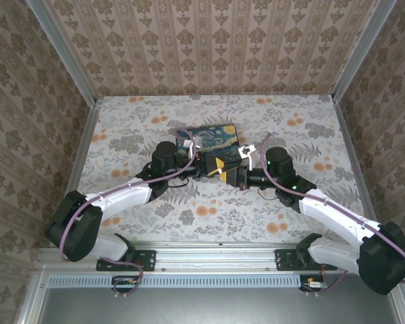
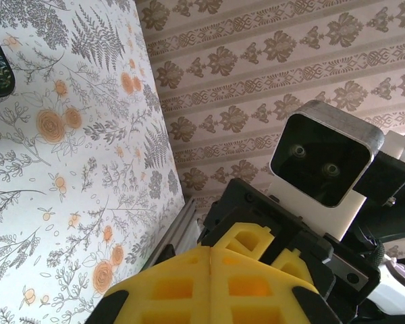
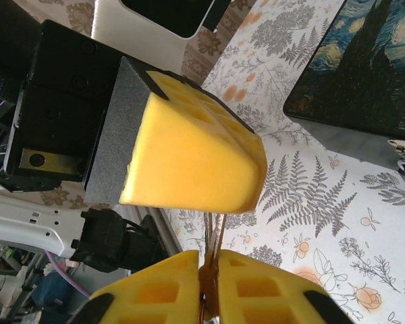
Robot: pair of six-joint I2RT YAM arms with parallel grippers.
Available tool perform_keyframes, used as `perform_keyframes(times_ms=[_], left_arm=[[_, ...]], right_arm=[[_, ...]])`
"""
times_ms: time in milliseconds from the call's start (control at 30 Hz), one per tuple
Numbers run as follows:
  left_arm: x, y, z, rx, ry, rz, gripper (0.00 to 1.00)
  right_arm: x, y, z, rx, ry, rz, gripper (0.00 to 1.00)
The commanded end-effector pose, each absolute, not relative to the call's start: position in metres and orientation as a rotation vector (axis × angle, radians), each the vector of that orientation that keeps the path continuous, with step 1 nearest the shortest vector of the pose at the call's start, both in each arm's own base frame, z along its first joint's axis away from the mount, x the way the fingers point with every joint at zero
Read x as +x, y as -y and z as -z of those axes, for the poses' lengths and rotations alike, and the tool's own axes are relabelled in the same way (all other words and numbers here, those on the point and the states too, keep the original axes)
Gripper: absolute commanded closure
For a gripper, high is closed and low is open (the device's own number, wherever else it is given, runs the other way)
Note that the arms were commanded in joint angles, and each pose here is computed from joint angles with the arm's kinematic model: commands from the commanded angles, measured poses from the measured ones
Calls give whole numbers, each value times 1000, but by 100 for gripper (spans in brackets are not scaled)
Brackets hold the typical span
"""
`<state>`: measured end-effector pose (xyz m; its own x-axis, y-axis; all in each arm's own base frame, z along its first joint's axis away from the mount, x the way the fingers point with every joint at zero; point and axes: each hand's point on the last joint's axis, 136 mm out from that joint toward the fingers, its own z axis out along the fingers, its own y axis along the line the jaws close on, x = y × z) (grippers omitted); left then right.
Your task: Unlock the padlock with the key
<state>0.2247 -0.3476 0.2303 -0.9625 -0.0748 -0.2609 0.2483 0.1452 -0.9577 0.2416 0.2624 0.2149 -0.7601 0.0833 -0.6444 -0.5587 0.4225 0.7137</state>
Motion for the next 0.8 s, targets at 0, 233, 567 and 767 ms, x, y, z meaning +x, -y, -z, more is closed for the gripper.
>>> perform_keyframes(times_ms=[0,233,567,767], left_arm=[[227,352,-253,216,-2098,1941,100],[231,342,-247,181,-2114,1912,75],[230,334,-245,180,-2131,1883,71],[227,334,-242,183,-2140,1887,78]], right_arm=[[239,-267,-220,-433,-2031,-1402,92],[237,-266,-220,-447,-2033,-1393,98],[239,-267,-217,-446,-2047,-1388,99],[242,-266,-217,-429,-2047,-1378,99]])
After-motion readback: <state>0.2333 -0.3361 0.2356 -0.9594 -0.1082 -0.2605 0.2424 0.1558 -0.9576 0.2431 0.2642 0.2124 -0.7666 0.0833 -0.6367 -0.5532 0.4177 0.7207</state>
